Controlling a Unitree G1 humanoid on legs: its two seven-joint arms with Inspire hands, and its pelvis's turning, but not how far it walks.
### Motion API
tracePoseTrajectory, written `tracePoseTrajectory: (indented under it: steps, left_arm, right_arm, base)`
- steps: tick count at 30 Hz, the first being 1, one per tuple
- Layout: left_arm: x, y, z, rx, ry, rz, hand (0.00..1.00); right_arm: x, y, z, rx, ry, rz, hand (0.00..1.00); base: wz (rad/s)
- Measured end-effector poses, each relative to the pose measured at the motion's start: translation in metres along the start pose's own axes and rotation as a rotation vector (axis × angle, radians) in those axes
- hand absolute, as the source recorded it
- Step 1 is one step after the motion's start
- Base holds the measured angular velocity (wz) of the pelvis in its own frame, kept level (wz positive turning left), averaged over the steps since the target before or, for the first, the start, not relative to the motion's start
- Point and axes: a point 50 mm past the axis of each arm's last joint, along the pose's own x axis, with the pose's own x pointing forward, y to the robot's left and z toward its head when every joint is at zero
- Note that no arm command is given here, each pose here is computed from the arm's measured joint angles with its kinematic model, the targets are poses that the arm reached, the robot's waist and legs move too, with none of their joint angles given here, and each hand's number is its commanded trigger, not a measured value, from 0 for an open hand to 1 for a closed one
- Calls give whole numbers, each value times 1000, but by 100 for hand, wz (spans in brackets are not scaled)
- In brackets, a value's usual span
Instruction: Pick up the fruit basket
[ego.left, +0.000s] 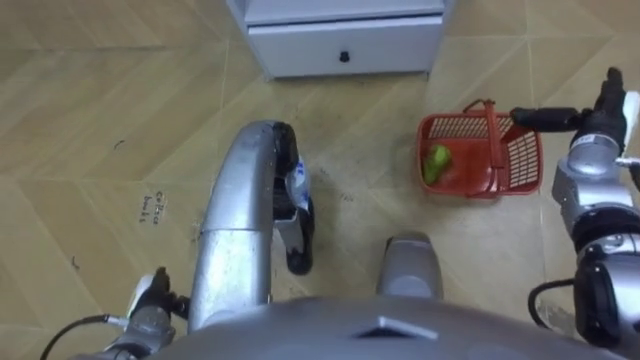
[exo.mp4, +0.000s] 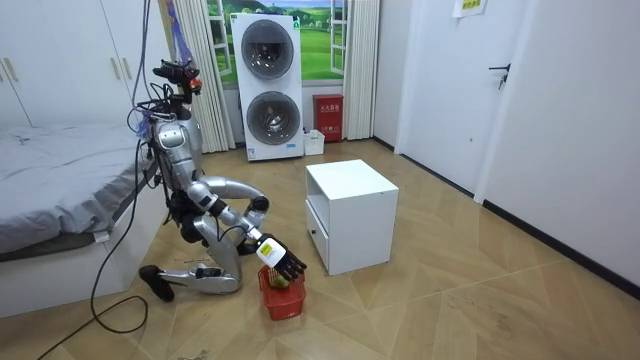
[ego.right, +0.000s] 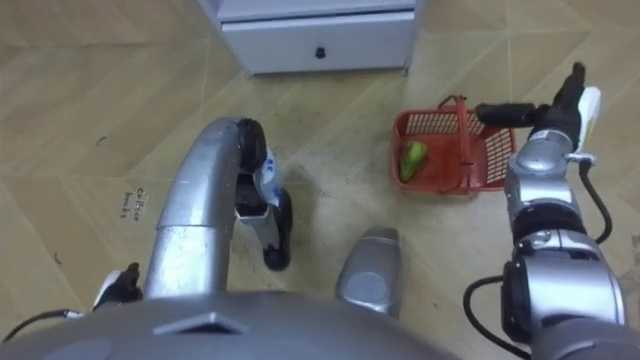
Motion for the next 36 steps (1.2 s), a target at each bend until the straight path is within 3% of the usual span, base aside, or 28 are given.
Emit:
tracePoseTrajectory:
  steps: [8, 16, 36]
  left_arm:
    - [1, -2, 7, 24, -19, -38, 0]
    - [1, -3, 9, 42, -24, -42, 0]
    - [1, -7, 11, 56, -30, -83, 0]
  right_arm:
    - [1, 6, 12, -24, -44, 54, 0]
    - [3, 16, 54, -1, -174, 87, 0]
    - [1, 23, 31, -67, -103, 138, 0]
  base:
    - [-2]
    - [-3]
    - [0]
